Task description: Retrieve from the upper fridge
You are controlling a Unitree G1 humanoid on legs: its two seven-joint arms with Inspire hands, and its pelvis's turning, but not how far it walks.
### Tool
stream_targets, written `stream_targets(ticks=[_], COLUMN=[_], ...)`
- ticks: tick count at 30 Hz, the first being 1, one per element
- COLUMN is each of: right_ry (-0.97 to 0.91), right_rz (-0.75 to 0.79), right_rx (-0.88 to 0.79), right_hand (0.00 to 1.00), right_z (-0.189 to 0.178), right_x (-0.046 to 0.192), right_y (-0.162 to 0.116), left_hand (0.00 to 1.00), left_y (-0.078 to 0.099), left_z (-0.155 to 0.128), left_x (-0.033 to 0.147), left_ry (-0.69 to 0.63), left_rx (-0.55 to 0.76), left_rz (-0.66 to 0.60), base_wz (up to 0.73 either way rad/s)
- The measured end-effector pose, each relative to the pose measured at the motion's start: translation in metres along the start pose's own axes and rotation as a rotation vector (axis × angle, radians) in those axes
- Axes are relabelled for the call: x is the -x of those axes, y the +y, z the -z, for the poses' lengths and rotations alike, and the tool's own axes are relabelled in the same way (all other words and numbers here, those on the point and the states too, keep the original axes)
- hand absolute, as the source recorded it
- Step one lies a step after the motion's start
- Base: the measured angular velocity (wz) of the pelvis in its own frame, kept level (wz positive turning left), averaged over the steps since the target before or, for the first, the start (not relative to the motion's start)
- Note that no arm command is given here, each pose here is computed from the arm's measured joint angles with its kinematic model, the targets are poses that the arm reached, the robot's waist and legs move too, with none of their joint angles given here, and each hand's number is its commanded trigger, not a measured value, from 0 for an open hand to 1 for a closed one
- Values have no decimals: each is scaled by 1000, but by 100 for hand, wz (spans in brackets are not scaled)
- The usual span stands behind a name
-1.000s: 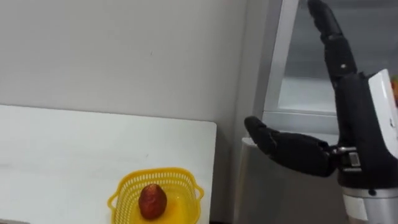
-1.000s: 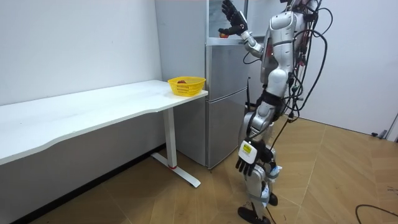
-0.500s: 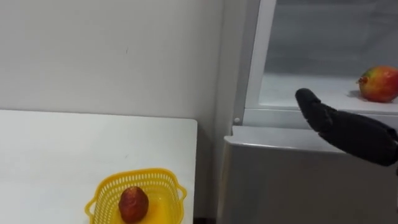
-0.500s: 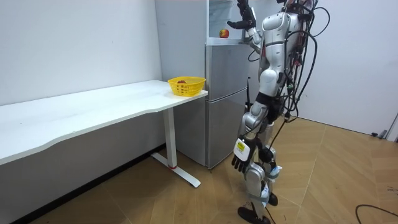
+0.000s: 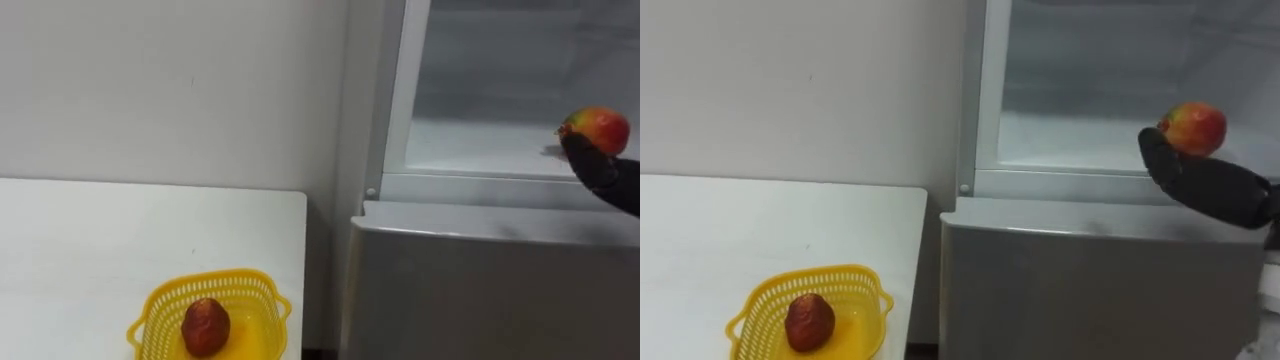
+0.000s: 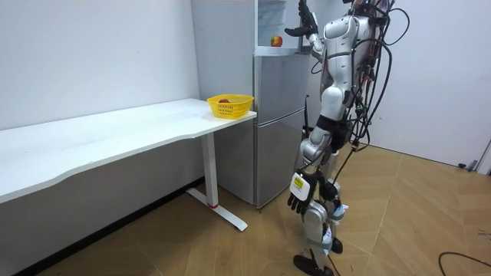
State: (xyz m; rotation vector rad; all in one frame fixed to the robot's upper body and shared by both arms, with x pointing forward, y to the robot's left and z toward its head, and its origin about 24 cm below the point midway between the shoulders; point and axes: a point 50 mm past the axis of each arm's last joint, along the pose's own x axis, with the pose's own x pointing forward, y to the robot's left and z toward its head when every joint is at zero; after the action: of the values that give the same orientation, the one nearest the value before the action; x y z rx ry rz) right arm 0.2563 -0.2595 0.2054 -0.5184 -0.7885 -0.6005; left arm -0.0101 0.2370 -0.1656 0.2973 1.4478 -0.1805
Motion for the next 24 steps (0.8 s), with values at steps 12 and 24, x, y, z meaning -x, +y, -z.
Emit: stream_targets(ticks=[12, 24], right_ry=[226, 309], right_rz=[-6, -5], right_rx=[15, -1], right_hand=[0, 0], right_z=[45, 55], right_x=[-17, -18], right_y=[2, -1], left_hand=[0, 0], left_y=[15, 14], left_z=[-2, 8], left_x=[3, 4], left_ry=[0, 43], left_rx=[-3, 6], left_rz=[-40, -37], base_wz=[4, 6])
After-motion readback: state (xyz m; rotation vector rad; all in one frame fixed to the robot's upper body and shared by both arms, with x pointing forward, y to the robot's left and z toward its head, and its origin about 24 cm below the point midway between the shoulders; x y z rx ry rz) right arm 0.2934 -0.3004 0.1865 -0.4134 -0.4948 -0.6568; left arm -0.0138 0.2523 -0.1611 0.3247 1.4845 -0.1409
